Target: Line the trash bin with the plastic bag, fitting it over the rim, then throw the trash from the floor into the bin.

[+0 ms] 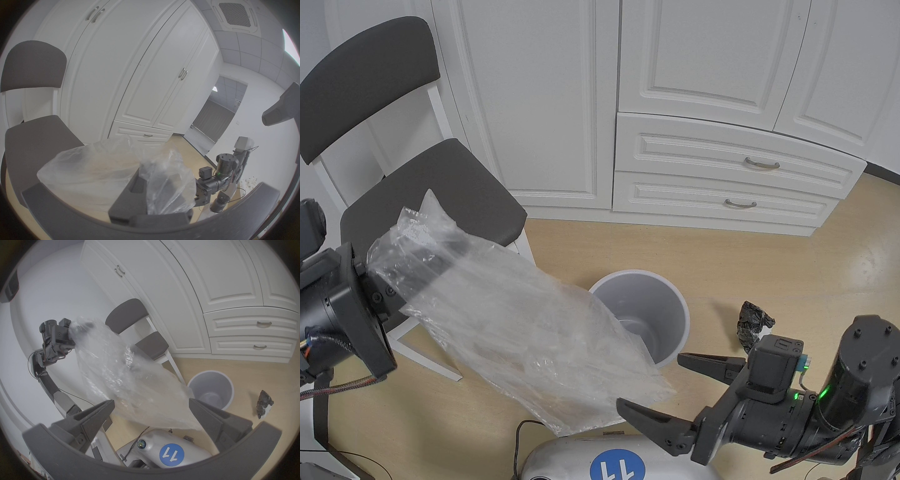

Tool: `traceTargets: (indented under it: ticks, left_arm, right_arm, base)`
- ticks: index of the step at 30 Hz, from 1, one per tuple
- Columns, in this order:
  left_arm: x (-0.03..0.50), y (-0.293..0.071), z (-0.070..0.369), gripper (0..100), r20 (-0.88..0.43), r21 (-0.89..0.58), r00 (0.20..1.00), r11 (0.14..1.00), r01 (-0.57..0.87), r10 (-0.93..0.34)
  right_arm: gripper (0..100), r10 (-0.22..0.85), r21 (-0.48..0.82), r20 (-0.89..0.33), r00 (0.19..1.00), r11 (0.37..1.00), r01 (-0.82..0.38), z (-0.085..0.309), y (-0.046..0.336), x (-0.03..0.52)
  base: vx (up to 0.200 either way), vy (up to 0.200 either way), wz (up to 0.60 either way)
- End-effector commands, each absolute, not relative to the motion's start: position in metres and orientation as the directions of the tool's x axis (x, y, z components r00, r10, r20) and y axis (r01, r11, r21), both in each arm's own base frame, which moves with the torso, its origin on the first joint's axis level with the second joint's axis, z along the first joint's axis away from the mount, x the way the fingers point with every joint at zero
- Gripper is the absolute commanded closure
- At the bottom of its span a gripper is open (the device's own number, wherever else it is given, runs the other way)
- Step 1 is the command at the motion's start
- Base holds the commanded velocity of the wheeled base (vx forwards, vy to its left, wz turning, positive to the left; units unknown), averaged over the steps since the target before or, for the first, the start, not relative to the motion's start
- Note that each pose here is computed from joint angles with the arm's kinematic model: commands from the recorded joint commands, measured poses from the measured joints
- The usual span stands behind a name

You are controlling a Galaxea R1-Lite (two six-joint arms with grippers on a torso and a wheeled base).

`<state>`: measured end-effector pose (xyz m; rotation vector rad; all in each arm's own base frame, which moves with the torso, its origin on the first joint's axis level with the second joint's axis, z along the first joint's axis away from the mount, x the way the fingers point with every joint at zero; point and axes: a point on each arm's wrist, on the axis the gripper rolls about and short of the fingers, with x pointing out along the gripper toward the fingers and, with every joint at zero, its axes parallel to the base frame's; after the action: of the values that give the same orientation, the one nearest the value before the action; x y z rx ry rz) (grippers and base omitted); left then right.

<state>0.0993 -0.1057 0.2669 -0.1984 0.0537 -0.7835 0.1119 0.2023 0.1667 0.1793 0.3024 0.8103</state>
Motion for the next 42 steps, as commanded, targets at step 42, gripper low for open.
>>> traceTargets:
  ticks: [42]
  left_arm:
    - [0.088,-0.095,0.3,100,0.419,-0.231,0.628,0.592,0.772,-0.655]
  right_arm:
    - [0,0.618,0.159,-0.268,0.739,0.785,-0.599,0.116,0.227,0.131]
  base:
    - [0.0,0.0,0.0]
